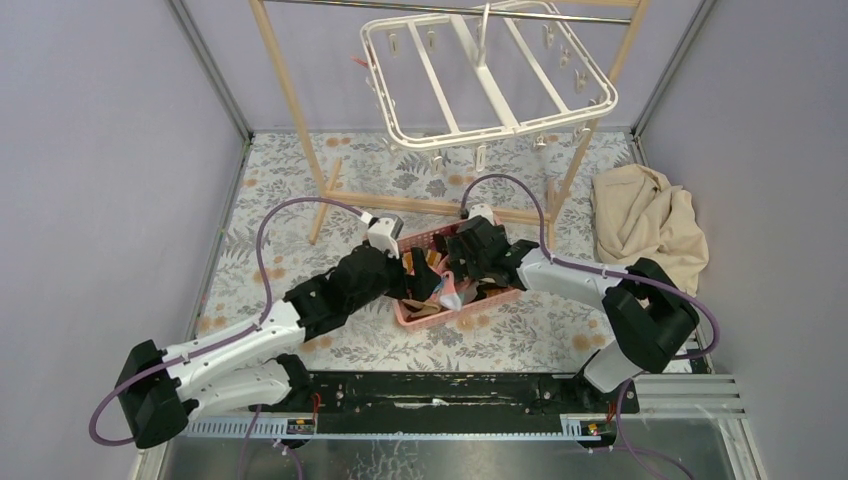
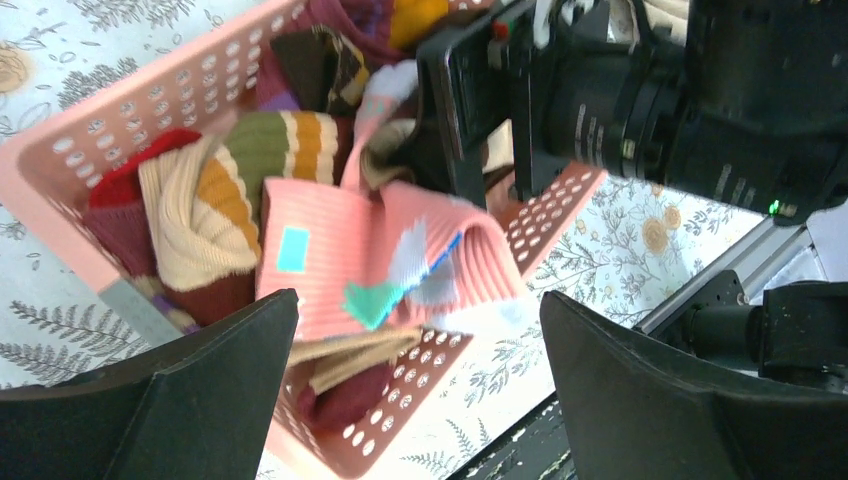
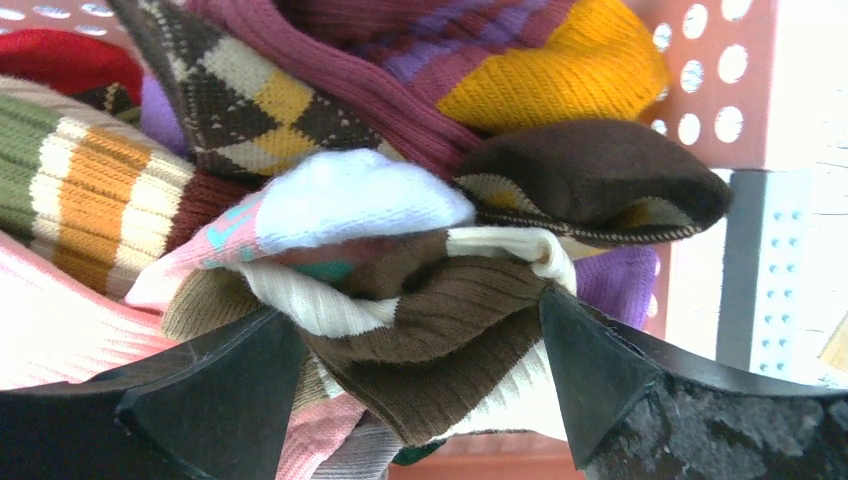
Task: Remove the socks clipped to the hanger
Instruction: Place the sock in the bin, then move the bin to the center of the board.
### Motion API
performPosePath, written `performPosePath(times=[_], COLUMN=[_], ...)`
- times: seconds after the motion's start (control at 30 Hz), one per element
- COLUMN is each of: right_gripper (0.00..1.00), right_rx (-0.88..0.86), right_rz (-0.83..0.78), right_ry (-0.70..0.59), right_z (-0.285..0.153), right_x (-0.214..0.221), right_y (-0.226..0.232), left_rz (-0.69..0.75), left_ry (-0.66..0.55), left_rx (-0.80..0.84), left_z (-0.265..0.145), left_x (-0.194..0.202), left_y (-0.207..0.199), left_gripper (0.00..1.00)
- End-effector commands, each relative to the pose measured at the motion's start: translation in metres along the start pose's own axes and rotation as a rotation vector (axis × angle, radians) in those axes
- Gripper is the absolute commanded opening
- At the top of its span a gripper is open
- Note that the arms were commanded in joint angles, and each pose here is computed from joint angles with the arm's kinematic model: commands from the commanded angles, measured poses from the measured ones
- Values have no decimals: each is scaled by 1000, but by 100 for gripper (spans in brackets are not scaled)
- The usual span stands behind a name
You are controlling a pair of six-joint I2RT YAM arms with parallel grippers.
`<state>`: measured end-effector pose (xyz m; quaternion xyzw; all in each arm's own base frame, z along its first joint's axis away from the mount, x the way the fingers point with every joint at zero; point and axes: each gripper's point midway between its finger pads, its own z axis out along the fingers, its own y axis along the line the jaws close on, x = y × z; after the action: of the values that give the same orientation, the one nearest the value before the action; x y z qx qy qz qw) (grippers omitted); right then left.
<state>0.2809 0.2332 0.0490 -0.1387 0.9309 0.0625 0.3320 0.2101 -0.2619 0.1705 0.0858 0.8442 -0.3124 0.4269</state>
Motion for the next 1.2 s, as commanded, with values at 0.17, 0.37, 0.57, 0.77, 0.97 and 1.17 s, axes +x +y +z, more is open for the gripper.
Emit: performPosePath(times=[0.17, 0.37, 0.57, 0.77, 0.97, 1.17], right_gripper=[92, 93, 93, 93, 93, 94], right_rx=[141, 124, 105, 75, 63, 86], right_rz=[115, 171, 196, 225, 267, 354], right_ry=[-12, 8, 6, 16, 1, -16], right_z=[2, -2, -7, -3, 5, 23], right_x=[8, 24, 27, 32, 25, 15], right_y=[-58, -71, -76, -69, -69, -93], left_rz=[-19, 0, -27, -31, -18, 5], left_ry=[38, 85, 92, 72, 65, 38], left_rx=[-37, -126, -199, -268, -301, -277], left_z=[34, 80, 113, 132, 154, 181], left_x=[23, 53, 51, 30, 9, -23], left_y=[-2, 14, 42, 78, 104, 105], left_gripper=[99, 99, 99, 99, 99, 99])
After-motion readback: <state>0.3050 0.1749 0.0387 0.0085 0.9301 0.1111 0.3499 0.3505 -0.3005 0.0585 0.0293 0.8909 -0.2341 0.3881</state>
